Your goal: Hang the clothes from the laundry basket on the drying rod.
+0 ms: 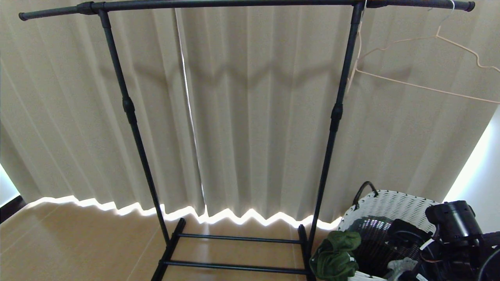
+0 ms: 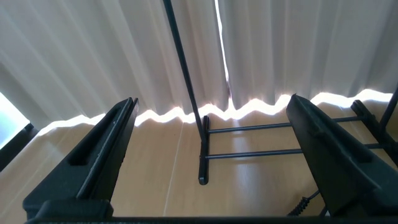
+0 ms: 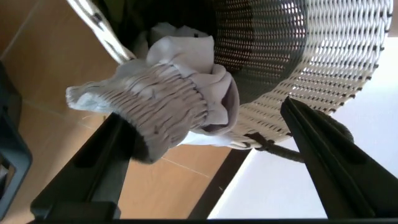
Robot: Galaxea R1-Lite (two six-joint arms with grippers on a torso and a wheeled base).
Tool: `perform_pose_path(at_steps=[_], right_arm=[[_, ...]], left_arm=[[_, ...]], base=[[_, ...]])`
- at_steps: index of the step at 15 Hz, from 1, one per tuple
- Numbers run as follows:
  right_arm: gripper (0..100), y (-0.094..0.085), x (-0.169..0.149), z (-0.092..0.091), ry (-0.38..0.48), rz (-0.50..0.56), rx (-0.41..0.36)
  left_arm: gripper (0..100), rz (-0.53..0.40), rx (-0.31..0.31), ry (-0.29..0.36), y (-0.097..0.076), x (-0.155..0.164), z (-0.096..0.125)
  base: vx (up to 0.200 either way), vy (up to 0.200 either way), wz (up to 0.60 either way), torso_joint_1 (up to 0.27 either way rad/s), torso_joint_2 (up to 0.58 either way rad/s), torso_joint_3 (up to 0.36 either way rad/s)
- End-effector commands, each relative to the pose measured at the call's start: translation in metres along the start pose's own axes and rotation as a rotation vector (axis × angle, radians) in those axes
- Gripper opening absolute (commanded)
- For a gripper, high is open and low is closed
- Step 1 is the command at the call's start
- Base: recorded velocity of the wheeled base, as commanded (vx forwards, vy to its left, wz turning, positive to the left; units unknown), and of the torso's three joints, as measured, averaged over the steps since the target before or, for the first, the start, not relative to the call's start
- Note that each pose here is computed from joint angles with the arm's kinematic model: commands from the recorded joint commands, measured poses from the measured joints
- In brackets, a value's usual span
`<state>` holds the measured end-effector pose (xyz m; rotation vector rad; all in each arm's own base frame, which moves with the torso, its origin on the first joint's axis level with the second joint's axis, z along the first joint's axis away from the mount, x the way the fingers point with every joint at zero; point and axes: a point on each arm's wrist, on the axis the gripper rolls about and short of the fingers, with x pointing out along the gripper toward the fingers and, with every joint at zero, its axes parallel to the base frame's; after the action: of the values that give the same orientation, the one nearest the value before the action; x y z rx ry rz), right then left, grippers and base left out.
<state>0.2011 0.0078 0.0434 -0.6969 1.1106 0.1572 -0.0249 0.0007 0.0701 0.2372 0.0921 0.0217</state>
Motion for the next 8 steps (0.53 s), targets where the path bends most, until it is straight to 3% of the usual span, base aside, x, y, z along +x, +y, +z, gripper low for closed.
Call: perform_pose_path(at_steps=[1, 4, 5, 8], right_arm=[[100, -0.0023, 0.0048, -0.0001, 0.012, -0.006, 0.011], [100, -0.0043, 0.0049, 0.0006, -0.016, -0.028, 0.026], [0, -0.0042, 0.0052, 0.0006, -0.017, -0.029, 0.028], [0, -0.005, 0.003, 0.0013, -0.029, -0.036, 0.028]], left_arm=[[100, 0.001, 0.0, 0.001, 0.0, 0.0, 0.0], [100, 0.003, 0.0, 0.001, 0.0001, 0.0, 0.0], [100, 0.003, 0.0, 0.001, 0.0001, 0.0, 0.0], [100, 0.004, -0.001, 0.001, 0.0001, 0.0, 0.0]], base=[[0.0, 0.0, 0.0, 0.0, 0.0, 0.0], [0.0, 0.0, 0.0, 0.0, 0.0, 0.0], [0.0, 0.0, 0.0, 0.0, 0.0, 0.0], [0.0, 0.0, 0.0, 0.0, 0.0, 0.0]])
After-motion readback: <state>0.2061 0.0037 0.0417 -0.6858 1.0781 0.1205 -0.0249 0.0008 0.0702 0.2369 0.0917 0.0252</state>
